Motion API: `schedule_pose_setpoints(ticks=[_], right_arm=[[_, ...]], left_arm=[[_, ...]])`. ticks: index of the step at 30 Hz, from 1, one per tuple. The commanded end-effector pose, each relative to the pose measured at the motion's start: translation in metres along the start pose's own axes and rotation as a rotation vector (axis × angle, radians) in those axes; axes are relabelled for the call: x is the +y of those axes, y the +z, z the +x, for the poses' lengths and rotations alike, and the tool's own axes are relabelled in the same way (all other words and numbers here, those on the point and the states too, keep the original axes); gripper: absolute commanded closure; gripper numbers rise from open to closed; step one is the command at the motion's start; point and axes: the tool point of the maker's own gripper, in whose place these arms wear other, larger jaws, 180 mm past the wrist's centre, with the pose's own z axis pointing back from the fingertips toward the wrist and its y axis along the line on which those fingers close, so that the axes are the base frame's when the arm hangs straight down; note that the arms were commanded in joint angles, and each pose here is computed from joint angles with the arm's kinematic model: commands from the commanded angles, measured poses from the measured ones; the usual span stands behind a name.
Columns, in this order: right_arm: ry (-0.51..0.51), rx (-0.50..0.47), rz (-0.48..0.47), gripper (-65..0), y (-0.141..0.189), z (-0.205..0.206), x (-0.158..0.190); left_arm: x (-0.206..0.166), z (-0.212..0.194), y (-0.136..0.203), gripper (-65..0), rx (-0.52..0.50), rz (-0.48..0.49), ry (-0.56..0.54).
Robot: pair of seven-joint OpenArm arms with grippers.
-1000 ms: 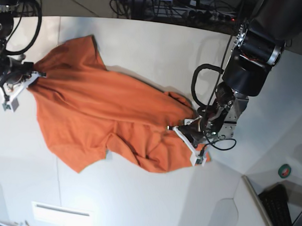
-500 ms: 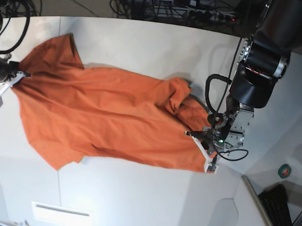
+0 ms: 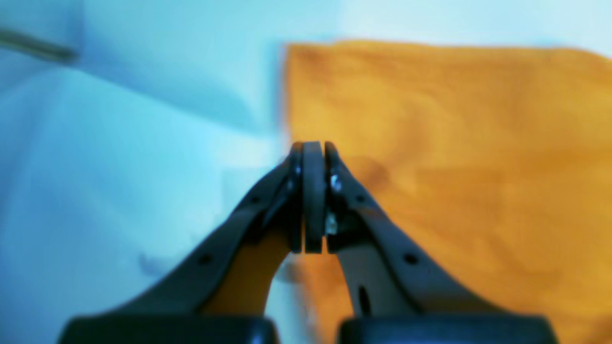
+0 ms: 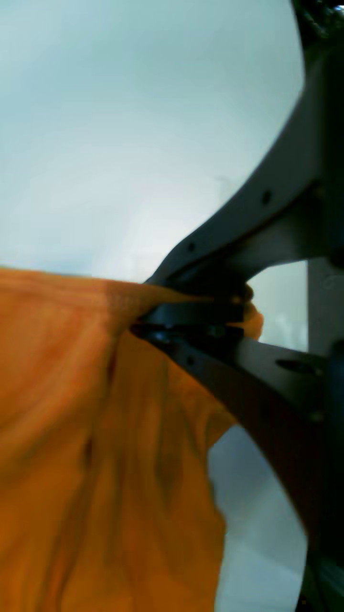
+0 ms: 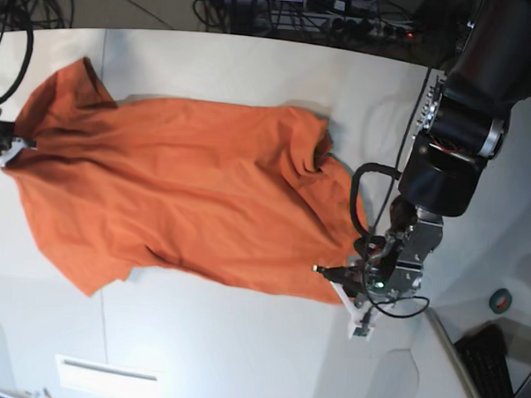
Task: Layout the t-shirt on the table in an organized manner, then fold the t-shirt properly
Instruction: 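Drag the left gripper along the shirt hem to flatten the body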
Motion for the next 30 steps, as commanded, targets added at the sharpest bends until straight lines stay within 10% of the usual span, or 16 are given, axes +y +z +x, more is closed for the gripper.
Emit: schedule_pose_setpoints(ticks=[1,9,17,30], right_arm=[[0.015,-0.042,-0.024,0.0,0.008,0.016,-0.009],[0.093,-0.019,-0.169,0.0,0.012,0.018,-0.037],[0.103,-0.073,-0.194,0.0,0.009,0.027,-0.044],[0.076,-0.092,-0.032,0.0,-0.050,0.033,0.021]], left_arm=[[-0.022,0.009,0.006,0.0,-0.026,-0.050,-0.014],[-0.078,-0.059,0.039,0.0,0.060,-0.167,-0.066],[-0.029,-0.093,0.035,0.0,0.132,-0.081,-0.087],[0.041,-0.007,-0.017,0.0,-0.044,0.076,0.004]])
